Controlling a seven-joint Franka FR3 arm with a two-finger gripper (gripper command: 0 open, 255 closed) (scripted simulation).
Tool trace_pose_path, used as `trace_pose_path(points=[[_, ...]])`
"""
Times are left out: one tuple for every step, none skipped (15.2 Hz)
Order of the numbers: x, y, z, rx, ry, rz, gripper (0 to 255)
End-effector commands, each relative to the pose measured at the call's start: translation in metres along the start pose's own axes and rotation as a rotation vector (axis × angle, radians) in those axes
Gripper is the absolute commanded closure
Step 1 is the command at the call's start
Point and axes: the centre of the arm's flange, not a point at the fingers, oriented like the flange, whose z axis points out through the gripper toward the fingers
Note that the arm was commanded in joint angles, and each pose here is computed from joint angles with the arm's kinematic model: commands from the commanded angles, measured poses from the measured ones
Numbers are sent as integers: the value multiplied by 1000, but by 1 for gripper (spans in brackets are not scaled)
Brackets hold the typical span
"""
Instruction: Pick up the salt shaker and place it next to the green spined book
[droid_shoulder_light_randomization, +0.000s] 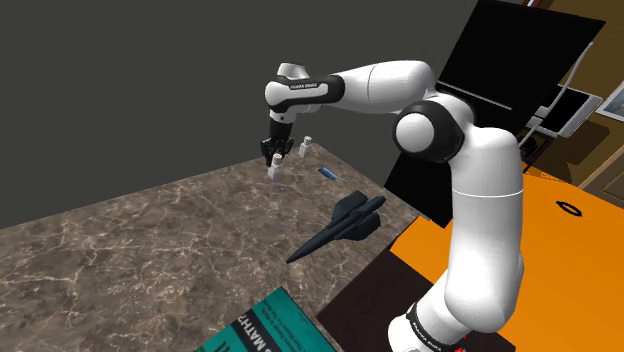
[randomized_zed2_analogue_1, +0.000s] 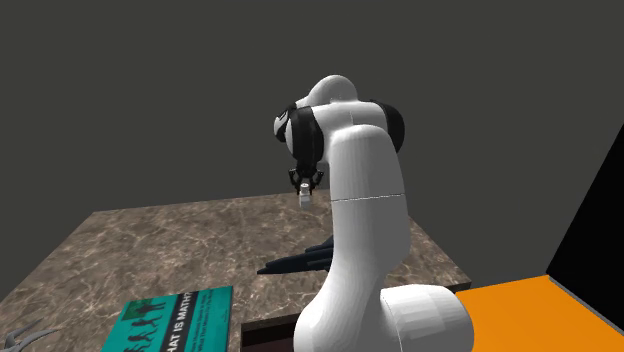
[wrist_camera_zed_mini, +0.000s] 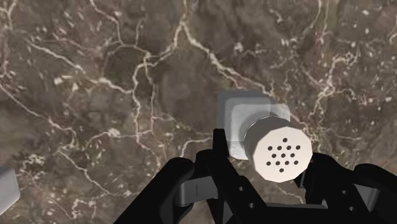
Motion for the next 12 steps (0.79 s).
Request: trace_pose_path(points=[[-2,-1,-10,0,0,0,255],[-2,-1,-15,0,0,0,255],[-2,-2,-21,0,0,0,255],[-3,-3,-26,0,0,0,255],[-3,-3,-31,0,0,0,255],[-4,-4,-36,0,0,0,255],[-4,-4,-42,0,0,0,255],[-5,-5,-47,0,0,0,255],[-5,-6,-52,0,0,0,255],[-6,-6,-57,0,0,0,255],[-6,-7,-63,0,0,0,255],[-7,-7,-68,0,0,0,255]])
